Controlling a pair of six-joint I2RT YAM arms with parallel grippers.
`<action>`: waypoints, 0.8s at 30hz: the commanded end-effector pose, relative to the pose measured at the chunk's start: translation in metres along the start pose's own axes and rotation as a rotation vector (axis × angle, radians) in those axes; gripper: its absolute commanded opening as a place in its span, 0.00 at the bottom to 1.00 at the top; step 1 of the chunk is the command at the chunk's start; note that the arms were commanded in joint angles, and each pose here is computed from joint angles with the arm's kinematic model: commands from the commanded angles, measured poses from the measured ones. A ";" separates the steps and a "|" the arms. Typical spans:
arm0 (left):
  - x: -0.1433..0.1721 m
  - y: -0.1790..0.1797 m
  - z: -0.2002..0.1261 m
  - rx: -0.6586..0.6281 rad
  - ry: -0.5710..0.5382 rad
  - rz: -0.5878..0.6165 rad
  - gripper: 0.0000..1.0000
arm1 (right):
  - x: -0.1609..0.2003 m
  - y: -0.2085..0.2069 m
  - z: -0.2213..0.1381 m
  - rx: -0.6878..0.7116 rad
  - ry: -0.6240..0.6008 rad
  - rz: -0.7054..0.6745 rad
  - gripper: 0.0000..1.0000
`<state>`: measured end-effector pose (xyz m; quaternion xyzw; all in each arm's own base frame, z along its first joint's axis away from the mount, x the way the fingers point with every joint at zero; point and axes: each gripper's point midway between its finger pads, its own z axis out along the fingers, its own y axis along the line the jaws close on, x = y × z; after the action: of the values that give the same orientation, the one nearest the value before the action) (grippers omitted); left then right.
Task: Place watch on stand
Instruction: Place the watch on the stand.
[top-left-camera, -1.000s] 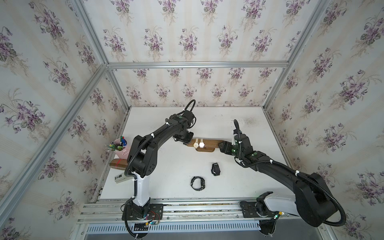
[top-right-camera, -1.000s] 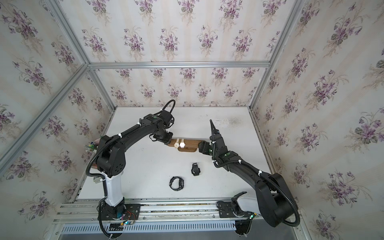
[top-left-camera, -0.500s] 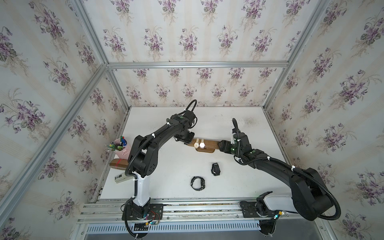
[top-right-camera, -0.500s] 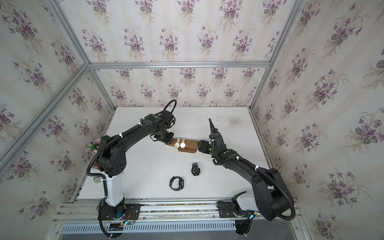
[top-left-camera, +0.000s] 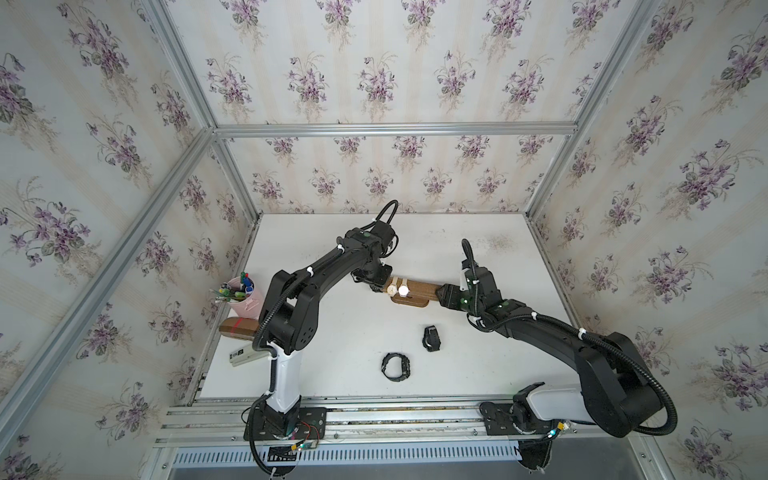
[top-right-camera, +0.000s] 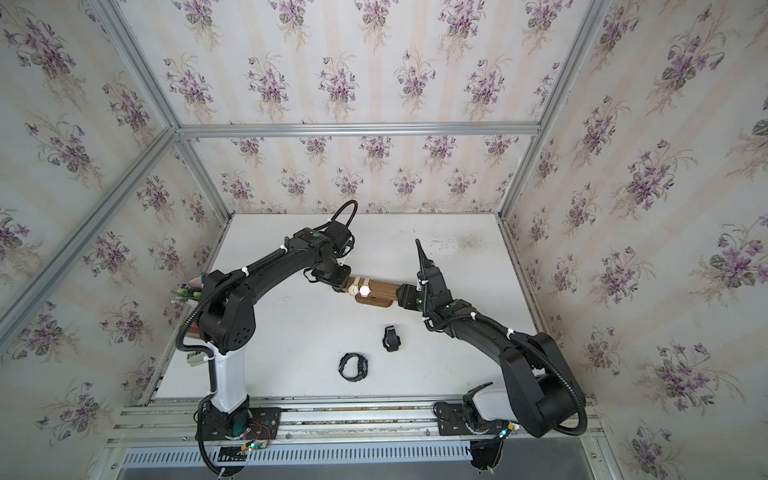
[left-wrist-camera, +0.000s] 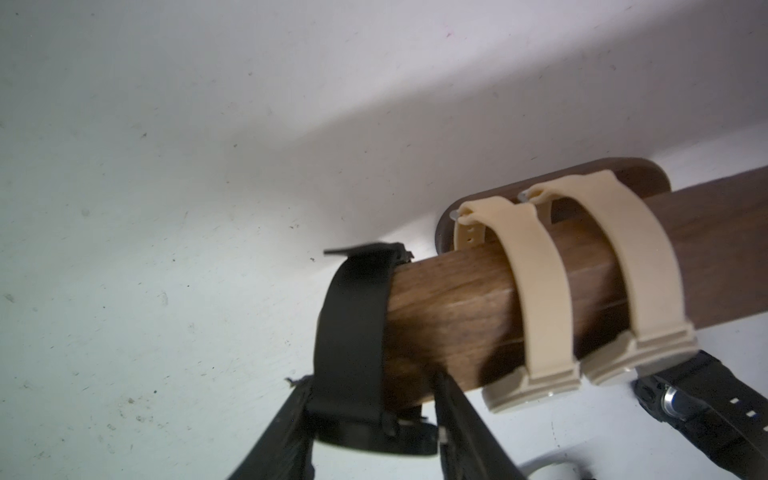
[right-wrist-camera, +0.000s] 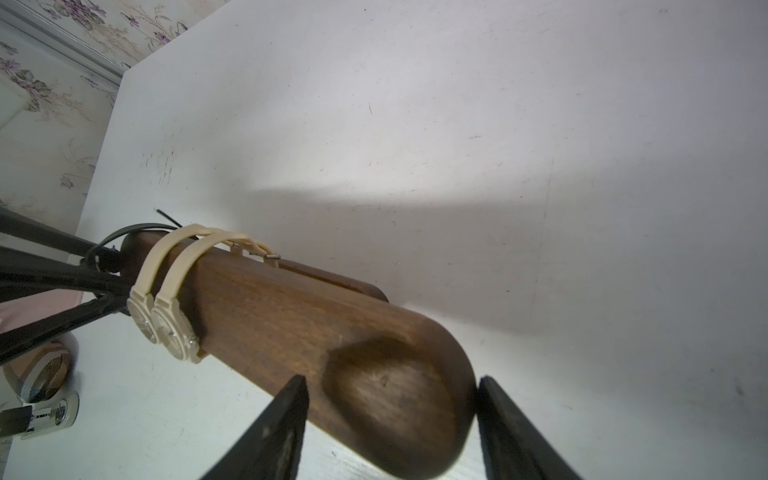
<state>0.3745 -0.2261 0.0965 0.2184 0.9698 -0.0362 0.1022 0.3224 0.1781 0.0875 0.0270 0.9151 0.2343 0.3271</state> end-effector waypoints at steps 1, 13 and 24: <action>0.001 -0.004 0.000 0.020 0.008 0.004 0.47 | -0.002 0.007 0.001 -0.032 -0.011 -0.005 0.63; -0.003 -0.012 -0.010 0.060 -0.031 0.003 0.49 | -0.002 0.008 0.002 -0.029 -0.010 -0.010 0.63; -0.005 -0.012 -0.010 0.062 -0.045 -0.001 0.54 | -0.002 0.005 0.001 -0.018 -0.012 -0.015 0.64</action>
<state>0.3726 -0.2375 0.1069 0.2229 0.9655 -0.0670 0.1168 0.3213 0.1806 0.0860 0.0238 0.9158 0.2349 0.3250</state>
